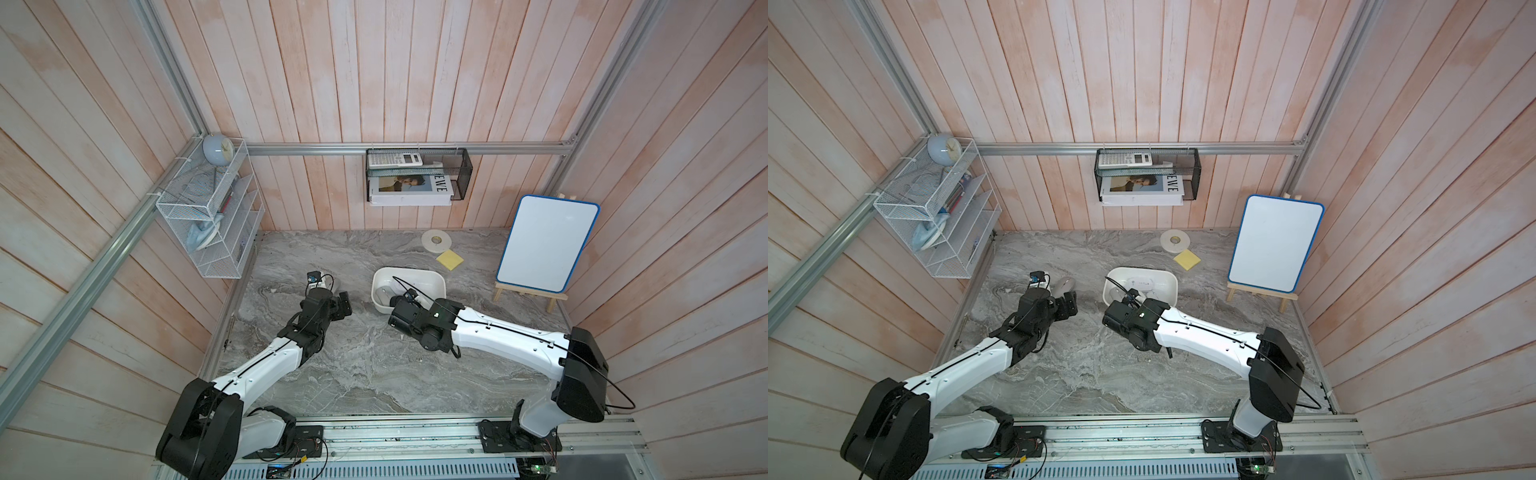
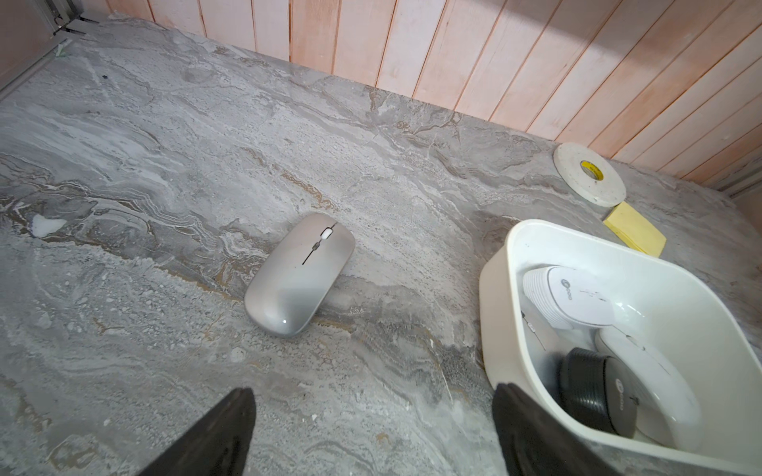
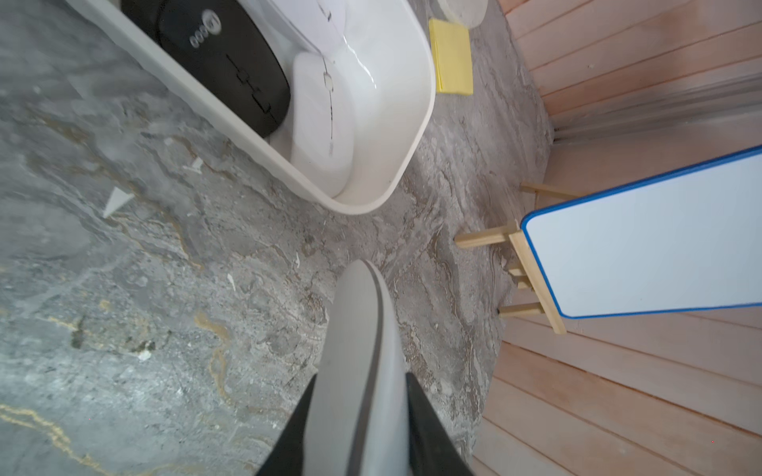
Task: Take out the mouse from the storage box
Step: Place the mouse at the center of the board.
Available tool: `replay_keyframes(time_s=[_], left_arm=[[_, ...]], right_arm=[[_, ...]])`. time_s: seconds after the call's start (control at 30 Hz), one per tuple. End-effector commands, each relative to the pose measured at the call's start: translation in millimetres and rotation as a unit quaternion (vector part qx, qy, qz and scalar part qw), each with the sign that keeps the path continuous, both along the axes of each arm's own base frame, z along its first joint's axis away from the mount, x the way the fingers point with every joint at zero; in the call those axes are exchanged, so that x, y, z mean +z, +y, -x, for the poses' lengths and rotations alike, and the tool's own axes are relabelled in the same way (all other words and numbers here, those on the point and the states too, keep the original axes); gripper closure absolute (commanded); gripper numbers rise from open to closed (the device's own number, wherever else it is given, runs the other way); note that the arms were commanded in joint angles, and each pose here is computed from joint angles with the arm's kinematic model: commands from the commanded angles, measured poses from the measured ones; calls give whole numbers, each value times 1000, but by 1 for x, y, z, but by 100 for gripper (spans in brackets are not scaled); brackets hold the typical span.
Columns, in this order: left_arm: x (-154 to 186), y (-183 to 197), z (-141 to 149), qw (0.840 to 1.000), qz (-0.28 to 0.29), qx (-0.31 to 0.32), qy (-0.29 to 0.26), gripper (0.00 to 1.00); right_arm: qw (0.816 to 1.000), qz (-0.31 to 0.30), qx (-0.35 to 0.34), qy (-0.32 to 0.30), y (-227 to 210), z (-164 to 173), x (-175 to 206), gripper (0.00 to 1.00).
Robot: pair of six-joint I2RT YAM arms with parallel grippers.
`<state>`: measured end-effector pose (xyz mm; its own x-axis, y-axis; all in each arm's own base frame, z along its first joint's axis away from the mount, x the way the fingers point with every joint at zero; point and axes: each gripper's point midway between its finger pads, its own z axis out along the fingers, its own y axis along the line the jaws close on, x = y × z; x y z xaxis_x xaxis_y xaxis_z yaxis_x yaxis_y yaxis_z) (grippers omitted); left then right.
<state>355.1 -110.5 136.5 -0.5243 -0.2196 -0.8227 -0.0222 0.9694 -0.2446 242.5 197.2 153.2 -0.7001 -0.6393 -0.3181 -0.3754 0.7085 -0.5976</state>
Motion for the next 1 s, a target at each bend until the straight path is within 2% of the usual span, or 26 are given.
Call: replay_keyframes(time_s=[0.0,0.47,0.67,0.77,0.97], left_arm=[[1,1,3,1000,-3,1,-6,5],[-3,0,4,1000,-1,-3,1,4],[-3,0,3,1000,-1,-2,1,4],[-3,-1,2,1000,-1,-2,0,4],[-4,0,2,1000,-2,-2,1,4]], right_arm=[[999,5,-36,-5,-12,6,-11,89],[995,19,-101,18,-33,-8,-70,89],[993,40,-109,13,-34,-12,-85,88],[992,52,-111,13,-35,-13,-92,82],[992,58,-107,16,-30,-16,-101,81]])
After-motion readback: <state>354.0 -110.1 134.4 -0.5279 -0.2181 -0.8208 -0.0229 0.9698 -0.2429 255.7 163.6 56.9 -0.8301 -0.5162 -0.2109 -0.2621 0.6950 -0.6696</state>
